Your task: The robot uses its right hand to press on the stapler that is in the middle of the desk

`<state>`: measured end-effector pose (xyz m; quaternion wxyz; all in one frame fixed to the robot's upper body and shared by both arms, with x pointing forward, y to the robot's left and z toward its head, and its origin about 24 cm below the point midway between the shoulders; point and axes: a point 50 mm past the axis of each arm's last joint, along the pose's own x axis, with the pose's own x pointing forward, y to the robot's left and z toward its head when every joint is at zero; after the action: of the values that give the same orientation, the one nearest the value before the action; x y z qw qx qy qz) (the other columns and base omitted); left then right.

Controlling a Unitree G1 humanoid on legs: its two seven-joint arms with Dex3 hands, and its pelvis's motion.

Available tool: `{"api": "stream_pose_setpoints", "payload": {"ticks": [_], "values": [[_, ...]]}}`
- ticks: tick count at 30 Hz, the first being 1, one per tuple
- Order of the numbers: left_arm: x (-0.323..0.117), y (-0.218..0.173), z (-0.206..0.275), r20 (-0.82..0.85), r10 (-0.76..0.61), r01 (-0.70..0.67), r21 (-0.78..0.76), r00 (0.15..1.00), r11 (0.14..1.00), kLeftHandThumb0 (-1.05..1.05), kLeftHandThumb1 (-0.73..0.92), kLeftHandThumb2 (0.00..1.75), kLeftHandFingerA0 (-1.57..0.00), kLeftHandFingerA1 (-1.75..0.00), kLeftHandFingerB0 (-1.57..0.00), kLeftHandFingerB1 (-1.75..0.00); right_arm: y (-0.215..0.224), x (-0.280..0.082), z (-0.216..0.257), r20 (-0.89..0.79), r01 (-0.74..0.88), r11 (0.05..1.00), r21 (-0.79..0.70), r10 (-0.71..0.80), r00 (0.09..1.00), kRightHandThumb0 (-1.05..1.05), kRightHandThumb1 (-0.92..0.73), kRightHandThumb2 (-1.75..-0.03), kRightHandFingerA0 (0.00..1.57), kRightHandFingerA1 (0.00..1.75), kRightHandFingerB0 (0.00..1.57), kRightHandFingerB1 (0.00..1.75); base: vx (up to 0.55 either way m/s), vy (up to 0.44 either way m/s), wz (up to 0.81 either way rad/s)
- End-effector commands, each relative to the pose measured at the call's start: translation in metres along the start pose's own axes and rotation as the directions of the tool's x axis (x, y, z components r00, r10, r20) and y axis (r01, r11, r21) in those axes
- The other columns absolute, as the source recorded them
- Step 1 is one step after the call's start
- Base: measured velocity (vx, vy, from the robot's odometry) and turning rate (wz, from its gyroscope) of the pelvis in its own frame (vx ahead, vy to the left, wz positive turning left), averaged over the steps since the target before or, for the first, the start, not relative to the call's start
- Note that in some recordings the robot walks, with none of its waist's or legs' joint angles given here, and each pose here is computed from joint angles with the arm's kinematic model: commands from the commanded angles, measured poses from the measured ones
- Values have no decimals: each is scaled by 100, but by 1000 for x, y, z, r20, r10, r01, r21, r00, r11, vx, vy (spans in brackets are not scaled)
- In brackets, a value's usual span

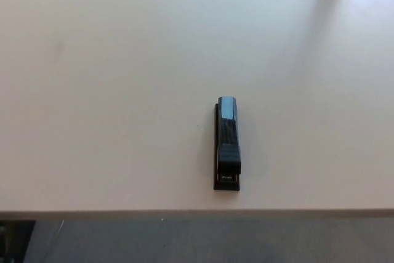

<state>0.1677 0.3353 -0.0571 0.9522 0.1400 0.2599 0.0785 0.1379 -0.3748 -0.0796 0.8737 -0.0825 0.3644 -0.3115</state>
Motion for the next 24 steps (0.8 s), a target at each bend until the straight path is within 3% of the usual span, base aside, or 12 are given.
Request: {"api": "stream_pose_setpoints", "payload": {"ticks": [1, 4, 5, 6, 8, 9, 13, 15, 16, 21, 22, 24], "values": [[-5, 8, -7, -48, 28, -28, 4, 998, 1000, -32, 70, 121, -7, -51, -5, -51, 3, -7, -29, -144, -8, 996, -90, -5, 990, -14, -79, -63, 81, 78, 59, 45, 0, 0, 0], [-10, 6, -13, -64, 24, -23, 11, 998, 1000, -32, 70, 121, -6, -51, -5, -51, 5, -11, -41, -195, -66, 995, -77, 50, 979, -12, -81, -63, 84, 78, 54, 43, 0, 0, 0], [-11, 7, -15, -70, 19, -18, 13, 997, 1000, -56, 92, 69, -21, -45, -16, -40, 6, -13, -43, -205, -87, 993, -80, 69, 976, -12, -80, -63, 84, 73, 52, 42, 0, 0, 0], [-12, 7, -17, -75, 20, -19, 14, 997, 1000, -32, 69, 120, -6, -51, -5, -51, 9, -13, -46, -216, -114, 990, -77, 95, 972, -14, -81, -64, 86, 60, 43, 39, 0, 0, 0], [-14, 6, -18, -78, 20, -18, 21, 997, 1000, -32, 69, 120, -6, -51, -5, -51, 15, -15, -48, -243, -170, 983, -65, 150, 958, -16, -85, -65, 83, 54, 42, 37, 0, 0, 0], [-15, 6, -20, -81, 20, -18, 24, 997, 1000, -56, 92, 68, -24, -45, -17, -41, 21, -15, -50, -272, -215, 972, -97, 182, 945, -20, -86, -65, 76, 50, 46, 38, 0, 0, 0], [-17, 5, -23, -94, 27, -26, 15, 995, 1000, -54, 92, 67, -23, -45, -18, -40, 32, -17, -53, -319, -316, 934, -168, 252, 914, -20, -83, -64, 70, 49, 46, 38, 0, 0, 0], [-17, 5, -24, -97, 26, -23, 29, 995, 999, -55, 92, 68, -22, -45, -18, -41, 36, -18, -53, -346, -376, 924, -70, 331, 878, -32, -81, -64, 50, 42, 25, 31, 0, 0, 0], [-17, 5, -24, -97, 26, -24, 27, 995, 999, -56, 92, 68, -25, -46, -18, -41, 38, -18, -53, -354, -399, 916, -38, 361, 863, -27, -65, -109, 0, 47, 0, 48, 0, 0, 0], [-18, 6, -25, -96, 22, -19, 33, 995, 999, -56, 92, 69, -21, -44, -17, -41, 31, -20, -53, -391, -488, 869, -77, 424, 817, -71, -84, -66, 0, 1, 0, 2, 0, 0, 0], [-19, 5, -25, -97, 17, -16, 15, 995, 1000, -32, 70, 121, -6, -51, -4, -51, 29, -20, -54, -396, -479, 876, -63, 418, 817, -82, -71, -94, 0, 0, 0, 2, 0, 0, 0], [-20, 5, -26, -103, 13, -12, 17, 995, 1000, -32, 70, 121, -6, -51, -4, -51, 25, -20, -54, -399, -476, 878, -50, 419, 816, -79, -88, -68, 0, 0, 0, 0, 0, 0, 0]]}}
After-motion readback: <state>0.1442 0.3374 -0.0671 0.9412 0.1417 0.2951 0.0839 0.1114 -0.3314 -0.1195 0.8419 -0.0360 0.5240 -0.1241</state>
